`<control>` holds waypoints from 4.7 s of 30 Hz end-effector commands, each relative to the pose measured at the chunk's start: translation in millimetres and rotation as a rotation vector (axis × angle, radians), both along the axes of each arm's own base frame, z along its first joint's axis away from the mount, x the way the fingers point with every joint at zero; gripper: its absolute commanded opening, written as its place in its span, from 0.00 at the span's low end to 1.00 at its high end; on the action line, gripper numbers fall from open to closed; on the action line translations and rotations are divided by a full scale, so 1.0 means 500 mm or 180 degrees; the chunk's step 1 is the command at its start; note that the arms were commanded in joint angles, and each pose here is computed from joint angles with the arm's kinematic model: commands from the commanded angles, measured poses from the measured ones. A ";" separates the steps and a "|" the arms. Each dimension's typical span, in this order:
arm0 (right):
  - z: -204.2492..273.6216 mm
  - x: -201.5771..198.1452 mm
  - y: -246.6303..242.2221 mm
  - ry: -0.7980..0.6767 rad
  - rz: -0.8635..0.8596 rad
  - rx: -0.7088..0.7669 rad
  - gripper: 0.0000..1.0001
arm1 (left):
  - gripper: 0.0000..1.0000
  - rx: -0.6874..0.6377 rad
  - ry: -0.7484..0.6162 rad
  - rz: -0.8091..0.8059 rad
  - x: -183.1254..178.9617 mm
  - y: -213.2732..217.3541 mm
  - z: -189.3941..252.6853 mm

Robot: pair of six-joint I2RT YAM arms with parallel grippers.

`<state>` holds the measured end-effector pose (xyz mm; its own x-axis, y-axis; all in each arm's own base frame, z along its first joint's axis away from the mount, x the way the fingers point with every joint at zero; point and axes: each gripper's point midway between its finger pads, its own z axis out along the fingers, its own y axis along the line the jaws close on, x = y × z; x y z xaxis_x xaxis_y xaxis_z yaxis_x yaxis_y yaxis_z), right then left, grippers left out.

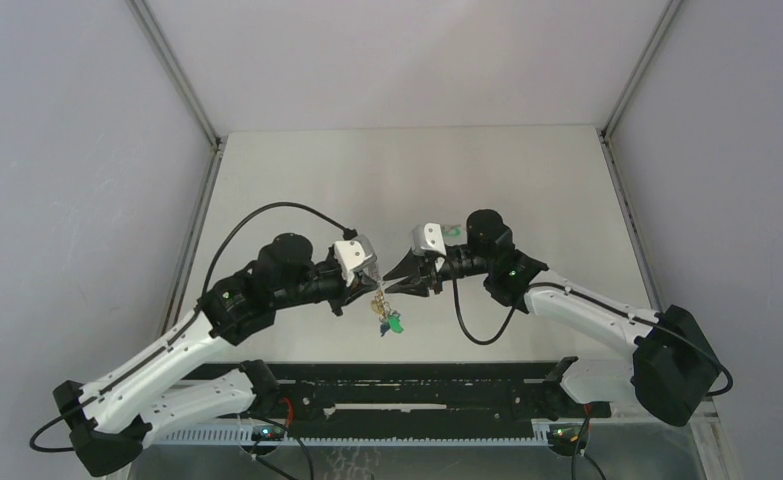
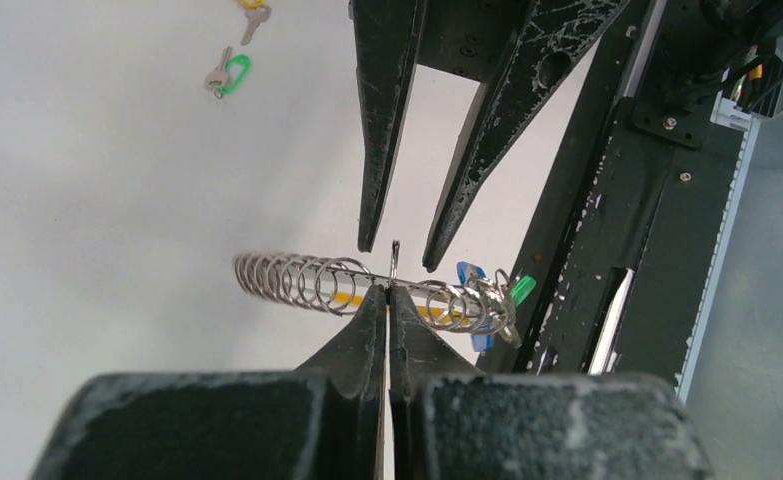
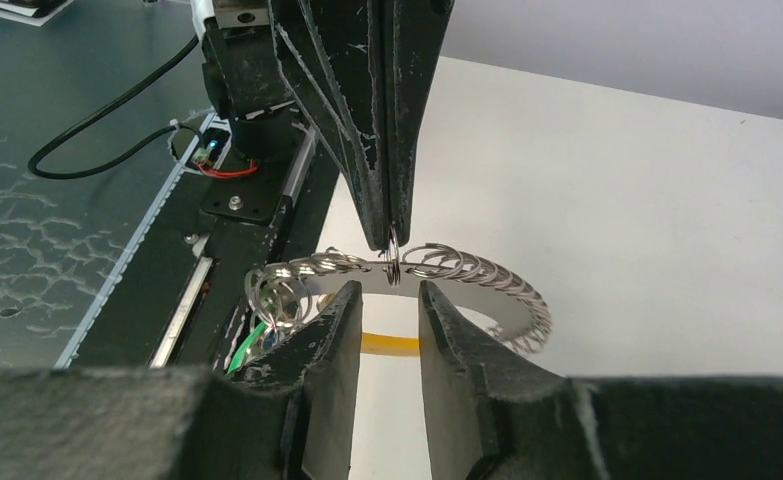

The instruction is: Put the keys on the keyring

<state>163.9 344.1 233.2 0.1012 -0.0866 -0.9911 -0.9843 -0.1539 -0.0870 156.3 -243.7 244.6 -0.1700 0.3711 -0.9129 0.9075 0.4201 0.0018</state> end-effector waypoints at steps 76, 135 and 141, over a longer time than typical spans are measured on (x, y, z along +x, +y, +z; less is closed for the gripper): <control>0.086 0.046 -0.048 0.0033 -0.0589 0.0290 0.44 | 0.00 -0.0065 -0.0256 0.0080 0.013 0.012 0.028; -0.339 0.582 -0.456 0.2707 -0.4918 -0.1313 0.41 | 0.00 0.0228 0.0045 0.0984 0.100 0.134 -0.035; -0.363 0.596 -0.456 0.2796 -0.4851 -0.1328 0.34 | 0.00 0.0232 0.0061 0.0966 0.100 0.133 -0.037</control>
